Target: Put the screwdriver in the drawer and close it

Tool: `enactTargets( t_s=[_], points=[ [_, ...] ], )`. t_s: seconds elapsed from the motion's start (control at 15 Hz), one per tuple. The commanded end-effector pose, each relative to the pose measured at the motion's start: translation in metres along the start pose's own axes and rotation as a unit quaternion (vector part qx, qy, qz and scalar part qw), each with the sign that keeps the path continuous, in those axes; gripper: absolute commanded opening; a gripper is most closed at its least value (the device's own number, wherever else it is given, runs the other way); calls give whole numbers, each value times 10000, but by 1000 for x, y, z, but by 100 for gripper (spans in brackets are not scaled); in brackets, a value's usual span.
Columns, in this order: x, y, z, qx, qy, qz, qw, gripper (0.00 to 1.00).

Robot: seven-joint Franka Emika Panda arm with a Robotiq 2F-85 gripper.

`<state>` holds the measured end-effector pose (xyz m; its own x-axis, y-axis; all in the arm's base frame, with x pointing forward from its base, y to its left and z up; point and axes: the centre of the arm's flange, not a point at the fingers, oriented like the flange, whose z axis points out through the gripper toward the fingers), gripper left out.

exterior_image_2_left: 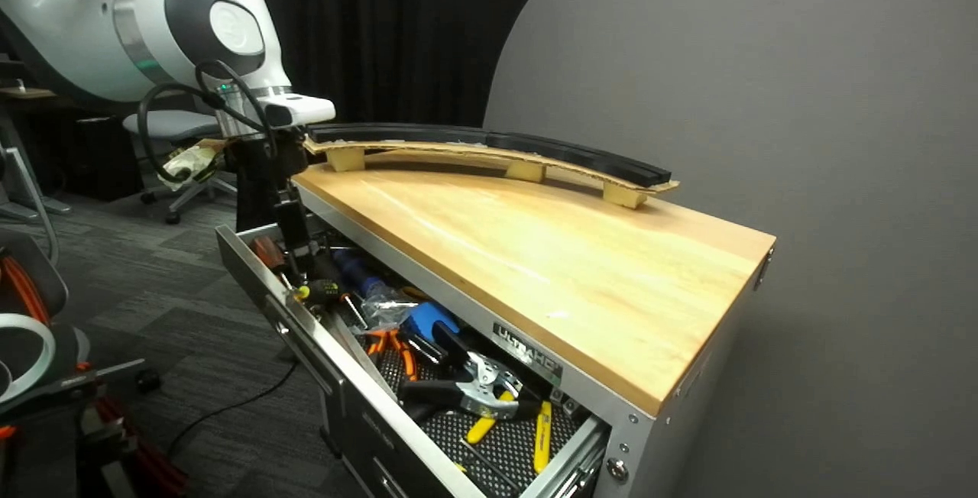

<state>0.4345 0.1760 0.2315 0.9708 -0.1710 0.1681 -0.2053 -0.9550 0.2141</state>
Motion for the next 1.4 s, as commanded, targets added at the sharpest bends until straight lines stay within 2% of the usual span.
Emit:
enactTargets(
  t_s=[0.0,0.07,0.27,0.47,0.53,0.6,0.67,0.73,0.93,1.2,1.33],
  points=[
    [1,0,2,-52,-37,88,9999,92],
    [-1,3,2,-66,-127,57,9999,98],
    [-14,25,1,-70,-754,-287,9967,100],
    [-34,36,17,-55,-1578,-766,9845,99],
    [-40,36,23,-5,-1783,-893,9799,75],
    [-45,34,30,-1,-1864,-946,9779,74],
    [-49,29,37,-30,-1809,-915,9792,68],
    [-53,23,42,-170,-1504,-710,9859,58],
    [-56,-6,55,-375,-923,-708,9925,35],
    [-50,-40,67,-359,-106,-504,9980,4],
    [-46,-52,71,-439,307,-497,9973,1]
  ],
)
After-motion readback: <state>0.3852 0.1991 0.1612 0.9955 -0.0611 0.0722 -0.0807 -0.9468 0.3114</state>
